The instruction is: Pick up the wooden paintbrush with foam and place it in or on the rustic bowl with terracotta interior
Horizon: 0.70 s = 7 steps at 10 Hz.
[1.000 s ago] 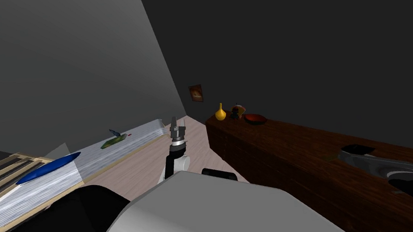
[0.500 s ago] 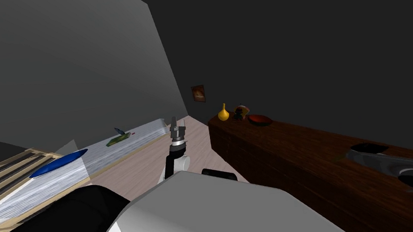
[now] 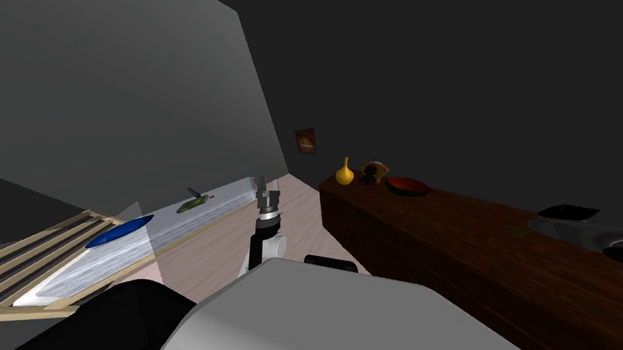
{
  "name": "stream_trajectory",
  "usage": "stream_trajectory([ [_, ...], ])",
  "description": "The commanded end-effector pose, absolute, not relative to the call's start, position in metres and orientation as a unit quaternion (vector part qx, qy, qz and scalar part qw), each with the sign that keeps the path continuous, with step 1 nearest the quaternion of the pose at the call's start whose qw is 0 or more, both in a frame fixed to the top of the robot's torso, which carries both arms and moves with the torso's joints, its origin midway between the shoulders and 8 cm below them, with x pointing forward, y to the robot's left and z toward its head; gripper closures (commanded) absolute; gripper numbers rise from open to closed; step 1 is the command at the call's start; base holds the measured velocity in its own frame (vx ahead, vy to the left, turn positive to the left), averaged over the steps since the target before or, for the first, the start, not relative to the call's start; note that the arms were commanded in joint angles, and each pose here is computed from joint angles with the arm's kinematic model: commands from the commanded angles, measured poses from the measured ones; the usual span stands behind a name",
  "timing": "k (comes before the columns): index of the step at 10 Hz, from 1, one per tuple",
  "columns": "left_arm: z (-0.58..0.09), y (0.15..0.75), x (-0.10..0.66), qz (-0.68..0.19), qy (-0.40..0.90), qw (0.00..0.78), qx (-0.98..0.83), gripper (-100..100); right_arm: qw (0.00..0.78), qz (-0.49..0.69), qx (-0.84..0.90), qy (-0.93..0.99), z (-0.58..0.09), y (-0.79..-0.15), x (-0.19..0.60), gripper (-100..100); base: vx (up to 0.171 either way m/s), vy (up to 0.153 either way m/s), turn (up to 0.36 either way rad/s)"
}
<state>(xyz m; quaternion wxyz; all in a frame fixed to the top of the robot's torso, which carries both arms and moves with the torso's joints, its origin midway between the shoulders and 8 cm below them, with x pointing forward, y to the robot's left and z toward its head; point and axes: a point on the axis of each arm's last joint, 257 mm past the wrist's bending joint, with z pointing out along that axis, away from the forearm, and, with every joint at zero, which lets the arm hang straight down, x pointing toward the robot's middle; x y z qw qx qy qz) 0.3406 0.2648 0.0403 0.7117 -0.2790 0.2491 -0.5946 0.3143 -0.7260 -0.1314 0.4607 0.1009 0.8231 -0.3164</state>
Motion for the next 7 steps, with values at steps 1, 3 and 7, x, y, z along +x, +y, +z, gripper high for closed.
stream_trajectory([
  [1, 0.040, 0.265, 0.341, -0.595, 0.249, 0.712, -0.279, 0, 0.465, -0.320, 0.105, 0.819, -0.119, -0.732, 0.325, 100, 0.096, 0.035, 0.121],
  [3, 0.040, 0.265, 0.341, -0.595, 0.249, 0.712, -0.279, 0, 0.471, -0.324, 0.110, 0.813, -0.102, -0.736, 0.335, 100, 0.102, 0.019, 0.182],
  [7, 0.040, 0.265, 0.341, -0.595, 0.249, 0.712, -0.279, 0, 0.484, -0.330, 0.120, 0.802, -0.068, -0.739, 0.357, 100, 0.095, 0.004, 0.165],
])
